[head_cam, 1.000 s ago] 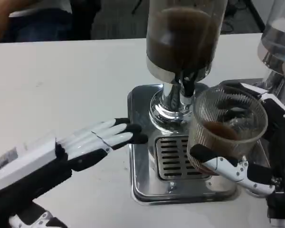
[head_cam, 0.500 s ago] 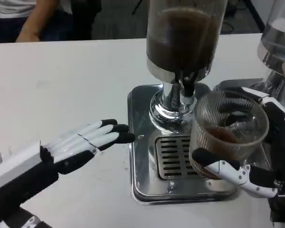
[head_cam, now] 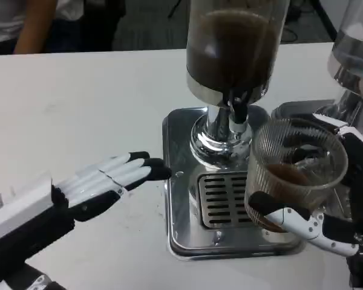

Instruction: Grasp the cup under the faucet to collect the drink, then remove the cup.

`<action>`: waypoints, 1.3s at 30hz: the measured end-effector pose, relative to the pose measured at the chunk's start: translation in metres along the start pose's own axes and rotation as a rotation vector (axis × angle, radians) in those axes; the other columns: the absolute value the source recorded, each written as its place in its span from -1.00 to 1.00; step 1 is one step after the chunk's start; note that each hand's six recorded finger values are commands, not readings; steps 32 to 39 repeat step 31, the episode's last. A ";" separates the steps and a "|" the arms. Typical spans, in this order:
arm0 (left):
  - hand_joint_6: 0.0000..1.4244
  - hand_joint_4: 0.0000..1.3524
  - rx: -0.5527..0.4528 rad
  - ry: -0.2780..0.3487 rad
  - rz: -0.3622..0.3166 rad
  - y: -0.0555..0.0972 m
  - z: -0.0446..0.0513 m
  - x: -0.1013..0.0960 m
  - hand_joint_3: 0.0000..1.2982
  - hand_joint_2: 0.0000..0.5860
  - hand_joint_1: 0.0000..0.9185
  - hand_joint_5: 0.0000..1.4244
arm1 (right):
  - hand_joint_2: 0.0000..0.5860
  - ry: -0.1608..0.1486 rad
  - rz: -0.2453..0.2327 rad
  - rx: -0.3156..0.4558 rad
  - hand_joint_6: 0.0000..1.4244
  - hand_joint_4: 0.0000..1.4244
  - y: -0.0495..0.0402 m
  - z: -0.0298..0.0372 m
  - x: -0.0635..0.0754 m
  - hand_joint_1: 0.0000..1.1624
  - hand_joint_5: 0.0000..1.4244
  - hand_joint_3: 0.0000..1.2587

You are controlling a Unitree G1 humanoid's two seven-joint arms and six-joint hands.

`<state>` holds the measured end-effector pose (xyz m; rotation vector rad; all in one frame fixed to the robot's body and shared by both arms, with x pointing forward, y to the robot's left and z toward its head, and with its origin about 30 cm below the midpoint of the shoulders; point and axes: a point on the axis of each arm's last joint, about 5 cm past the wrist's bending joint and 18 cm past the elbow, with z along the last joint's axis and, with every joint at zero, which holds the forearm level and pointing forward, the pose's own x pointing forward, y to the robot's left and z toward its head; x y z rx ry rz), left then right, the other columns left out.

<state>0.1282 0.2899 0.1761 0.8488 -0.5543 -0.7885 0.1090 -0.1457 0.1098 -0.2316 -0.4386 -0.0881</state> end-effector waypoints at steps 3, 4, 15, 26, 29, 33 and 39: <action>-0.96 -1.00 0.002 0.001 0.001 0.000 0.0001 0.000 -0.88 -0.88 -1.00 -1.00 | -0.79 0.001 0.001 0.001 1.00 0.44 0.0001 0.0000 0.000 0.81 0.65 0.40; -0.96 -1.00 0.003 0.002 0.001 0.001 0.0001 0.000 -0.88 -0.88 -1.00 -1.00 | -0.79 0.001 0.001 0.001 1.00 0.44 0.0002 0.0000 0.000 0.81 0.65 0.40; -0.96 -1.00 0.007 0.005 0.002 0.002 0.0000 -0.001 -0.89 -0.88 -1.00 -1.00 | -0.79 0.004 0.002 0.001 1.00 0.44 0.0003 -0.0001 0.000 0.81 0.66 0.41; -0.97 -1.00 0.018 0.011 0.008 0.004 0.0006 -0.003 -0.90 -0.88 -1.00 -1.00 | -0.79 0.004 0.002 0.002 1.00 0.46 0.0006 -0.0001 0.000 0.81 0.66 0.42; -0.97 -1.00 0.018 0.011 0.008 0.004 0.0006 -0.003 -0.91 -0.88 -1.00 -1.00 | -0.79 0.004 0.002 0.002 1.00 0.46 0.0007 -0.0001 0.000 0.81 0.66 0.42; -0.97 -1.00 0.018 0.011 0.008 0.004 0.0006 -0.003 -0.91 -0.88 -1.00 -1.00 | -0.79 0.004 0.002 0.002 1.00 0.46 0.0007 -0.0001 0.000 0.81 0.66 0.42; -0.97 -1.00 0.018 0.011 0.008 0.004 0.0006 -0.003 -0.91 -0.88 -1.00 -1.00 | -0.79 0.004 0.002 0.002 1.00 0.46 0.0007 -0.0001 0.000 0.81 0.66 0.42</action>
